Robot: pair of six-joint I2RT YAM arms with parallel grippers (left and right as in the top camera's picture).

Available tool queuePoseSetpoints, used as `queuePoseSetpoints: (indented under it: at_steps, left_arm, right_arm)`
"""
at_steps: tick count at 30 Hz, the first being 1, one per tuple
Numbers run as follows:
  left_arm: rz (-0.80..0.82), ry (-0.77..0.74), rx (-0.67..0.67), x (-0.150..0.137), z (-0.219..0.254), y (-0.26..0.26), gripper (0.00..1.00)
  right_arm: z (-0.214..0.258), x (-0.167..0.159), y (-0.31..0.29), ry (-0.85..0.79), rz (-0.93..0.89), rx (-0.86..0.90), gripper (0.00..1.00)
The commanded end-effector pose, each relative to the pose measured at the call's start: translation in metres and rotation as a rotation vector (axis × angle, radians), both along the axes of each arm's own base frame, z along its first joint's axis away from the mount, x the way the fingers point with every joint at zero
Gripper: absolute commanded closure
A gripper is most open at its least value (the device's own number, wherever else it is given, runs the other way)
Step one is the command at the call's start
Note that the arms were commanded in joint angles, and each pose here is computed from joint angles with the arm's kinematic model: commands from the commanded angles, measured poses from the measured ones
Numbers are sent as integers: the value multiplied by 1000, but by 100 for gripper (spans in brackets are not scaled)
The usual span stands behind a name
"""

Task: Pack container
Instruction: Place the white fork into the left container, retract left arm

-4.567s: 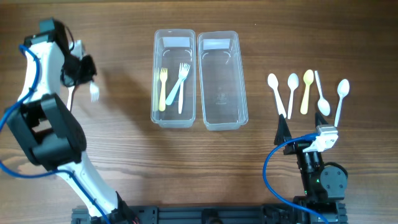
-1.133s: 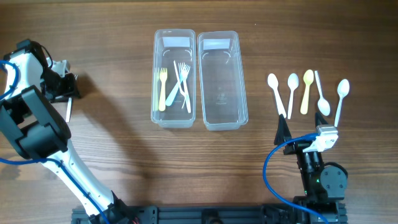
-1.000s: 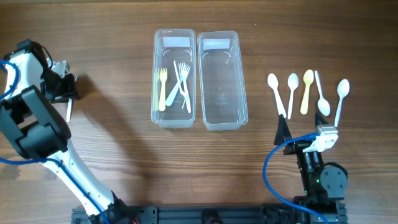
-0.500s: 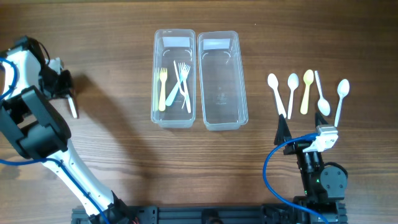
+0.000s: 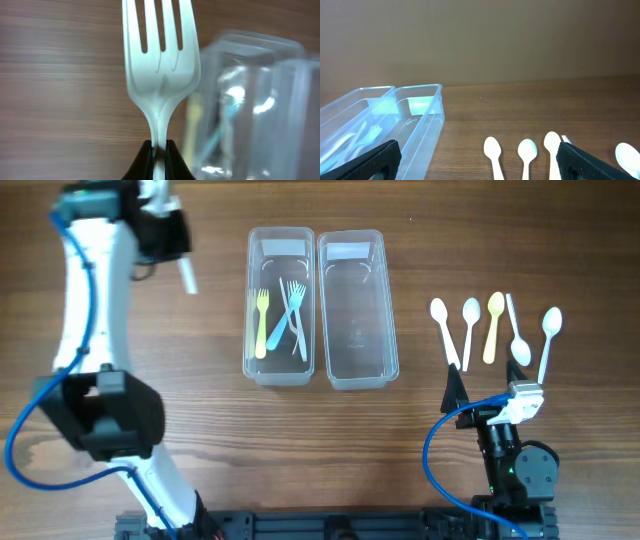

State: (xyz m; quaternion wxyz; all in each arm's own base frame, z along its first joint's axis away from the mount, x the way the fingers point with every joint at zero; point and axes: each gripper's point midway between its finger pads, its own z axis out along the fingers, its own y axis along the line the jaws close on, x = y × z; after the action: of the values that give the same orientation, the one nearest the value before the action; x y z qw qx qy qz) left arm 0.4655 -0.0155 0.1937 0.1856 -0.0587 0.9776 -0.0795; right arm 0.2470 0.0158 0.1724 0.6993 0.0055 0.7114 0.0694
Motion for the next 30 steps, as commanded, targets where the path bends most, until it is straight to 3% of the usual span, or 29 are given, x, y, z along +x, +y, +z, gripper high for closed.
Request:
queuePoseSetpoints:
  at_steps: [1, 8, 11, 14, 16, 17, 20, 22, 24, 27, 30]
  left_arm:
    - [-8, 25, -74, -5, 0, -54, 96]
    - [-122, 95, -67, -21, -22, -122, 94]
    - [-132, 127, -61, -23, -34, -128, 88]
    - [-131, 142, -58, -22, -41, -128, 72]
    - [-131, 141, -58, -21, -42, -128, 35]
    - [-132, 139, -59, -21, -42, -128, 30]
    - [-139, 132, -37, -20, -42, -124, 29]
    - [-103, 106, 49, -14, -40, -101, 27]
    - [-51, 81, 113, -9, -33, -76, 20]
    - [78, 29, 177, -2, -13, -18, 1]
    - [187, 6, 172, -2, 0, 31, 1]
  right_arm:
    - [3, -1, 2, -11, 14, 14, 0]
    - [3, -1, 2, -11, 14, 14, 0]
    - [3, -1, 2, -11, 14, 14, 0]
    - [3, -1, 2, -11, 14, 14, 0]
    - [3, -1, 2, -11, 14, 14, 0]
    - [3, -1, 2, -11, 14, 14, 0]
    - [3, -1, 2, -11, 14, 14, 0]
    - [3, -1, 2, -11, 14, 14, 0]
    - [3, -1, 2, -11, 14, 14, 0]
    - [3, -1, 2, -11, 14, 14, 0]
    - [3, -1, 2, -11, 14, 14, 0]
